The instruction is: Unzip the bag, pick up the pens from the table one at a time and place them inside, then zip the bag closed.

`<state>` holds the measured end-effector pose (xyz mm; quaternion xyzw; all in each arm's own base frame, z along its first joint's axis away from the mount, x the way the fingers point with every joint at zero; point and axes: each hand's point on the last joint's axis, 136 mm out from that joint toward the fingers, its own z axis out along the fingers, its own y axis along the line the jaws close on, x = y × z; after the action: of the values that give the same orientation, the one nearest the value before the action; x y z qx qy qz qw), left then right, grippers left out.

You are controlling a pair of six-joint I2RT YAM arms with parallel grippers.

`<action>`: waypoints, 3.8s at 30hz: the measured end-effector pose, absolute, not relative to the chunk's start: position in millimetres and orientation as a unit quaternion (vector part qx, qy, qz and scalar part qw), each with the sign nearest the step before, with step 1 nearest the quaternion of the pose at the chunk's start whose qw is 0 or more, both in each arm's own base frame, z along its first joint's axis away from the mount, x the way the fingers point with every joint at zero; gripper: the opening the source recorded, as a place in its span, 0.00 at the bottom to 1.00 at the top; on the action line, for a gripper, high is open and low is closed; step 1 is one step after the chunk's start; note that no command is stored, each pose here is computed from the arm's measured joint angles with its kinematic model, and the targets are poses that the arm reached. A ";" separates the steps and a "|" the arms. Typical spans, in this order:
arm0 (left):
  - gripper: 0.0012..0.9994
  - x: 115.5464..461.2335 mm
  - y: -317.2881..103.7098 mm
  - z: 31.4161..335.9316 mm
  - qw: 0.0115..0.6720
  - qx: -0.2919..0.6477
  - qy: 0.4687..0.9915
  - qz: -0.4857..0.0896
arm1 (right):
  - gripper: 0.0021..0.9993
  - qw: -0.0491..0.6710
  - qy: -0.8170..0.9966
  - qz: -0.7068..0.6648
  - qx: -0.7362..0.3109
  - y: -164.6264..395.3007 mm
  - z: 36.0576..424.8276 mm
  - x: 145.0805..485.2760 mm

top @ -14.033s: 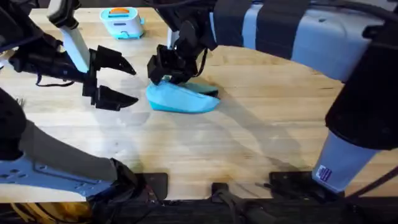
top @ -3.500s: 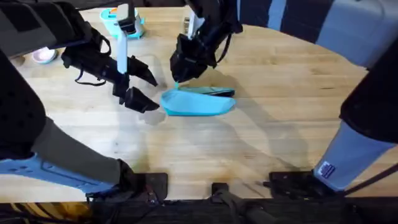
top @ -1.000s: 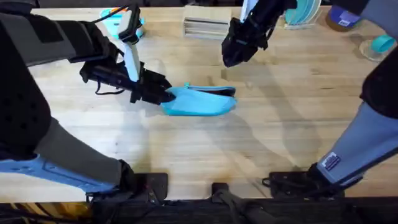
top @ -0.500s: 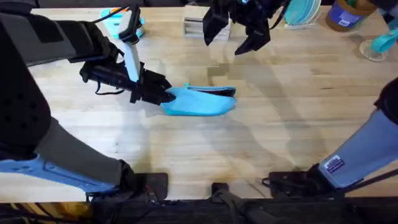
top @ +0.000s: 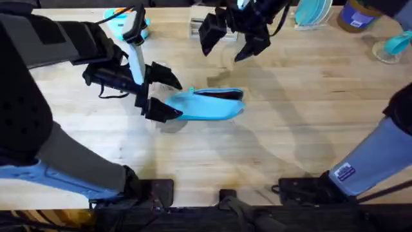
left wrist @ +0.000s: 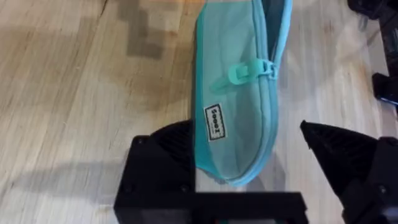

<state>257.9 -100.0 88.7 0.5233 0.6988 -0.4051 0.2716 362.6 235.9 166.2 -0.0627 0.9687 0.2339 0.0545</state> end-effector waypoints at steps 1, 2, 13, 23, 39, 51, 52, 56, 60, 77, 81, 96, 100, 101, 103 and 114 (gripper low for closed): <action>0.99 257.4 -100.0 88.9 0.271 0.523 0.699 -0.406 | 1.00 0.051 0.968 0.237 -0.066 238.5 166.4 360.1; 0.99 255.9 -99.7 89.6 0.268 0.520 0.701 -0.409 | 1.00 0.048 0.967 0.241 -0.070 242.7 167.1 357.5; 0.99 268.8 -48.3 117.5 0.250 0.471 0.754 -0.385 | 1.00 0.017 0.954 0.266 -0.140 297.6 168.7 314.9; 1.00 272.9 -17.2 128.8 0.271 0.459 0.765 -0.362 | 1.00 -0.040 0.954 0.265 -0.134 311.7 140.0 301.4; 1.00 272.4 -15.6 129.2 0.281 0.475 0.755 -0.356 | 1.00 -0.109 0.937 0.308 -0.128 346.3 120.8 278.6; 1.00 272.4 -15.6 129.2 0.281 0.475 0.754 -0.356 | 0.87 -0.109 0.925 0.340 -0.129 357.5 128.6 280.2; 1.00 272.4 -15.6 129.2 0.281 0.475 0.754 -0.355 | 0.85 -0.109 0.925 0.340 -0.128 357.4 128.6 280.1; 1.00 272.4 -15.6 129.2 0.281 0.475 0.754 -0.356 | 0.69 -0.113 0.926 0.338 -0.124 356.7 128.3 279.3; 1.00 272.3 -15.6 129.2 0.281 0.475 0.755 -0.356 | 0.60 -0.119 0.927 0.335 -0.120 355.0 127.9 277.1; 0.99 269.0 -17.2 131.0 0.276 0.470 0.756 -0.364 | 0.21 -0.130 0.928 0.325 -0.129 349.2 126.3 270.2; 0.99 269.0 -17.2 130.9 0.275 0.470 0.756 -0.364 | 0.10 -0.127 0.929 0.320 -0.134 347.2 124.7 270.4; 0.99 269.3 -17.5 131.1 0.276 0.470 0.755 -0.364 | 0.03 -0.016 0.949 0.231 -0.216 324.9 114.2 301.4; 0.99 271.7 -20.2 129.6 0.278 0.480 0.751 -0.359 | 0.03 0.025 0.948 0.221 -0.228 319.4 137.4 305.7; 1.00 272.2 -22.3 129.0 0.278 0.484 0.748 -0.359 | 0.03 0.034 0.947 0.220 -0.231 318.1 142.8 306.3; 1.00 271.5 -28.9 126.8 0.275 0.493 0.742 -0.361 | 0.03 0.048 0.946 0.219 -0.234 316.5 152.0 306.5; 0.99 258.6 -61.6 110.8 0.256 0.539 0.708 -0.378 | 0.03 0.056 0.946 0.210 -0.242 317.4 156.9 302.3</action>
<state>258.6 -61.6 110.8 0.5392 0.7075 -0.3783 0.2561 302.3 317.4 156.9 -0.2419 0.9457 0.2099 0.0561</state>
